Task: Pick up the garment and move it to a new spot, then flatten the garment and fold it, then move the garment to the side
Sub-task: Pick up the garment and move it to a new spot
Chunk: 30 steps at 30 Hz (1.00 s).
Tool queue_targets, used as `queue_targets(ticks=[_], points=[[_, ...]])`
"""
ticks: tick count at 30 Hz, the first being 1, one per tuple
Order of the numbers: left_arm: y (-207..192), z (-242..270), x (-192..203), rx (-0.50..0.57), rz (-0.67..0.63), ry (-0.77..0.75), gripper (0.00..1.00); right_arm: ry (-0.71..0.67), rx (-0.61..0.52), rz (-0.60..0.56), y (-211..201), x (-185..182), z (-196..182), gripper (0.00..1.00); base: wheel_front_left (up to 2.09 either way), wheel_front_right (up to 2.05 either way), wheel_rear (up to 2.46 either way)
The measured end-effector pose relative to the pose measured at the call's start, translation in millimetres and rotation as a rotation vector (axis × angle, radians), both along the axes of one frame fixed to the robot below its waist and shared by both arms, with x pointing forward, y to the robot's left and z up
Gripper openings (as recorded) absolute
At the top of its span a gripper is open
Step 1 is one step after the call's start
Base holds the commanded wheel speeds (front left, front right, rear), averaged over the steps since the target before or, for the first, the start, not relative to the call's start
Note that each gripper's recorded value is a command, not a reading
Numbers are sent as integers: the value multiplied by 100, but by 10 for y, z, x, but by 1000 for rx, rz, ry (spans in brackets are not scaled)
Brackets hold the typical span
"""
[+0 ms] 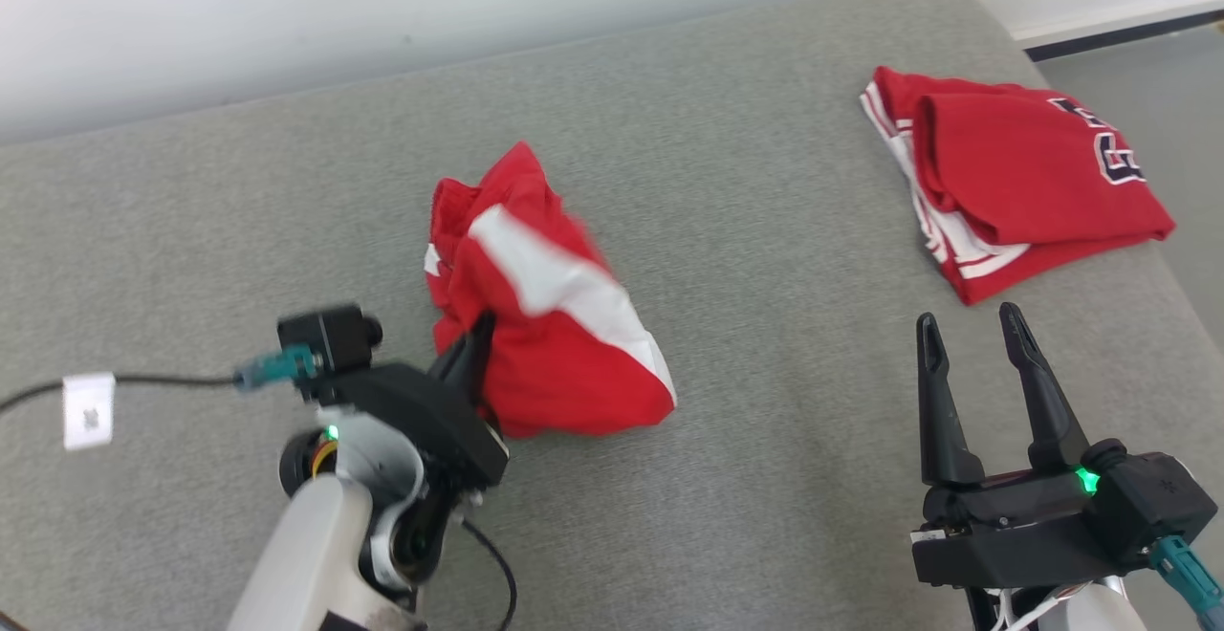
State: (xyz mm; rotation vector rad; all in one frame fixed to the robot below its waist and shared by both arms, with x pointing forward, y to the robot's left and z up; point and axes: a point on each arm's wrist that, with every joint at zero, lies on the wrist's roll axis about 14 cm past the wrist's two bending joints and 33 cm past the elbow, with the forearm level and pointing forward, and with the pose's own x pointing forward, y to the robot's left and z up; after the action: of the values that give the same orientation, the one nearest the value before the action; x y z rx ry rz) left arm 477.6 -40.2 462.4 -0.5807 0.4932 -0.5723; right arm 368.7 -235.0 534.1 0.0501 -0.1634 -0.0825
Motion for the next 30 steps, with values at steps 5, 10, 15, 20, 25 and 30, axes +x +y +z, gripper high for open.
queue_targets(ticks=[5, 10, 15, 20, 25, 30], points=[[175, -227, -76, 19, 62, 26, 42, 13, 2, 48, 132, 76, -53, 100, 0, 0, 0], [257, -139, -104, 3, 103, -31, 100, 5, 1, 88, 241, 96, -31, 100, 0, 0, 0], [376, -10, -226, -20, 160, -96, 100, -1, 8, 127, 356, 48, -11, 100, 0, 0, 0], [686, 127, -359, -12, 273, -187, 100, -3, 15, 172, 494, -15, -10, 100, 0, 0, 0], [1044, 148, -591, 27, 384, -228, 100, -2, 25, 214, 621, -79, -19, 100, 0, 0, 0], [1419, 264, -813, 88, 492, -311, 100, -5, 38, 263, 774, -114, -14, 100, 0, 0, 0]])
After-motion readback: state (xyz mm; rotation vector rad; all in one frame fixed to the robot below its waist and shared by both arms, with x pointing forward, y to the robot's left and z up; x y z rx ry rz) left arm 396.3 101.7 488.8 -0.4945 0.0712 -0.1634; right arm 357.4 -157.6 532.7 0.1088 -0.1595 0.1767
